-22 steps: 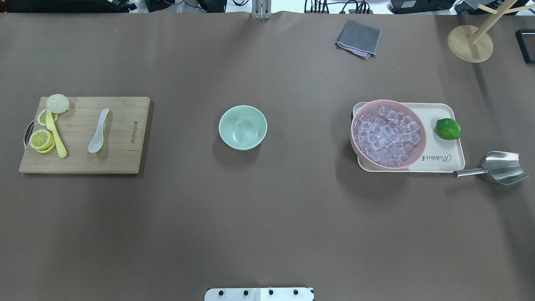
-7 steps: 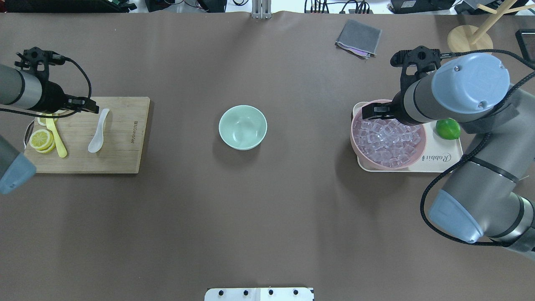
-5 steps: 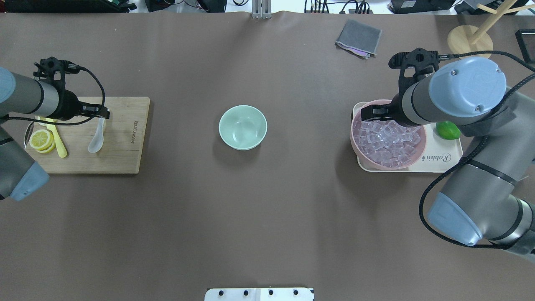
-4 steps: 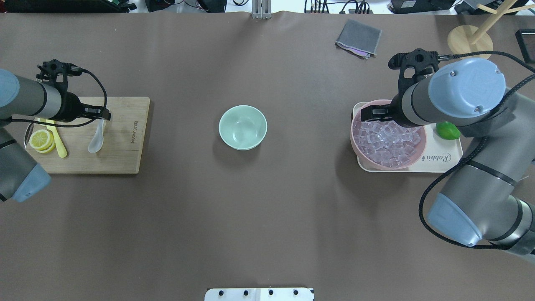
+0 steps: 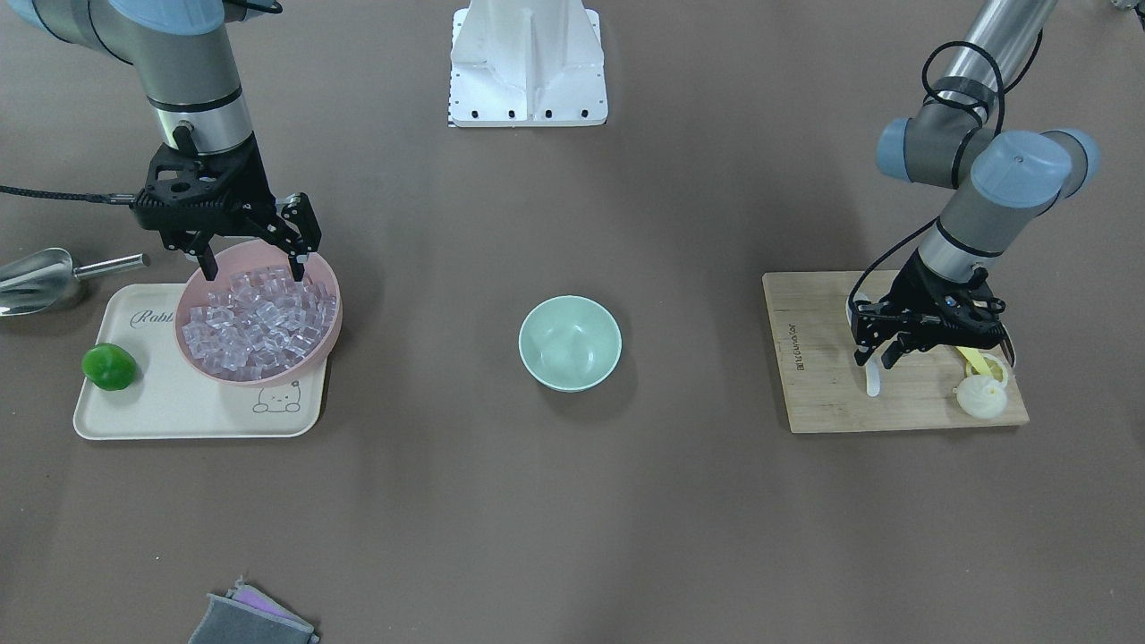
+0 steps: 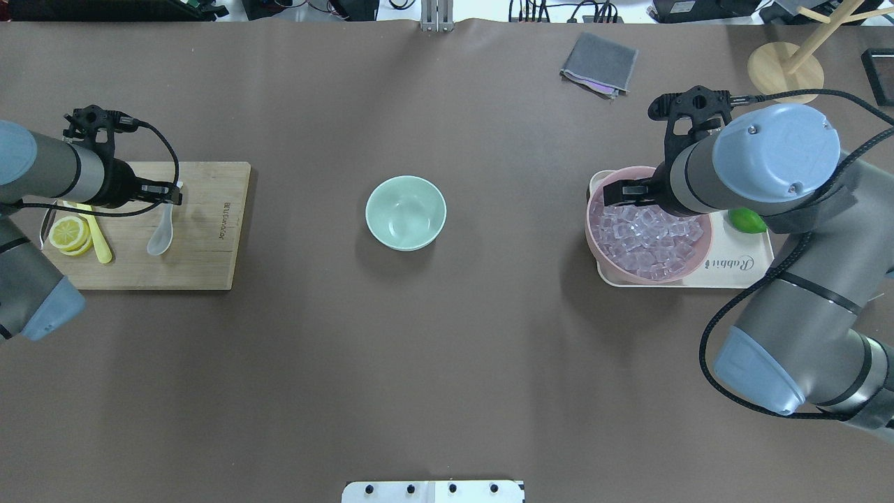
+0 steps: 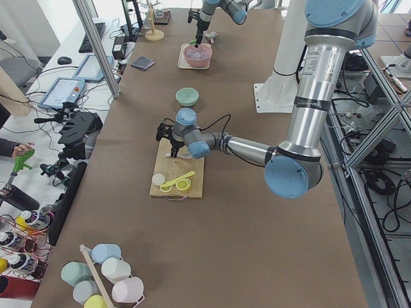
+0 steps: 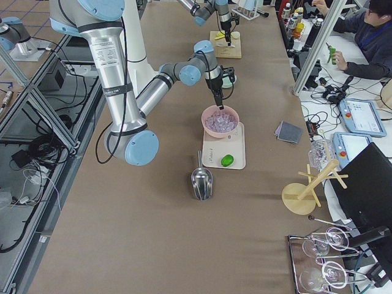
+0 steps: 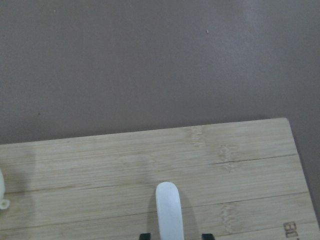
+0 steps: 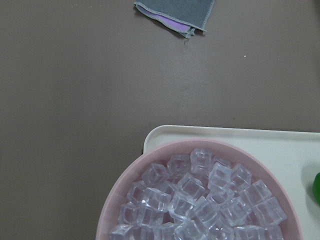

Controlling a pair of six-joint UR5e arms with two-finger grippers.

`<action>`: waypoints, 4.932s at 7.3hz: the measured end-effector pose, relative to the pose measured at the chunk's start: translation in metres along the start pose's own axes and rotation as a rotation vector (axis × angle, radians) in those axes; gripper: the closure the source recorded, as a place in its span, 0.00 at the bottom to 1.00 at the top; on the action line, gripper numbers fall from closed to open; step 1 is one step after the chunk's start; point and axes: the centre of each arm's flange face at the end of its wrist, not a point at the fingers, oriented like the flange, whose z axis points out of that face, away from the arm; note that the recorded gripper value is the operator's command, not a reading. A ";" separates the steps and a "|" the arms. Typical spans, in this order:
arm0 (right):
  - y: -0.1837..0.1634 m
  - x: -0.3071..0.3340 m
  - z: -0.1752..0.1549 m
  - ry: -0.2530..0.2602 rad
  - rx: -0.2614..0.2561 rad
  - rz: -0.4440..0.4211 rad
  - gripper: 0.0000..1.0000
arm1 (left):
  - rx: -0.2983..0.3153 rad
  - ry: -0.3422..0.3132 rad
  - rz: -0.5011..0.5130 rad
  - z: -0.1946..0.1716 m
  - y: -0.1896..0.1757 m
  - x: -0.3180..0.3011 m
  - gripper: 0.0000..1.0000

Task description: Put spoon and ice into bowl

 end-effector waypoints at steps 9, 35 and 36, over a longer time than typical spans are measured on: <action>0.002 0.001 0.003 0.006 -0.002 -0.001 0.00 | 0.016 0.027 -0.018 -0.009 0.001 0.021 1.00; 0.030 -0.005 0.080 0.177 0.097 0.332 0.41 | -0.017 -0.068 0.102 -0.137 -0.030 0.065 0.01; 0.034 -0.007 0.083 0.181 0.099 0.341 0.43 | -0.017 -0.068 0.103 -0.137 -0.030 0.065 0.01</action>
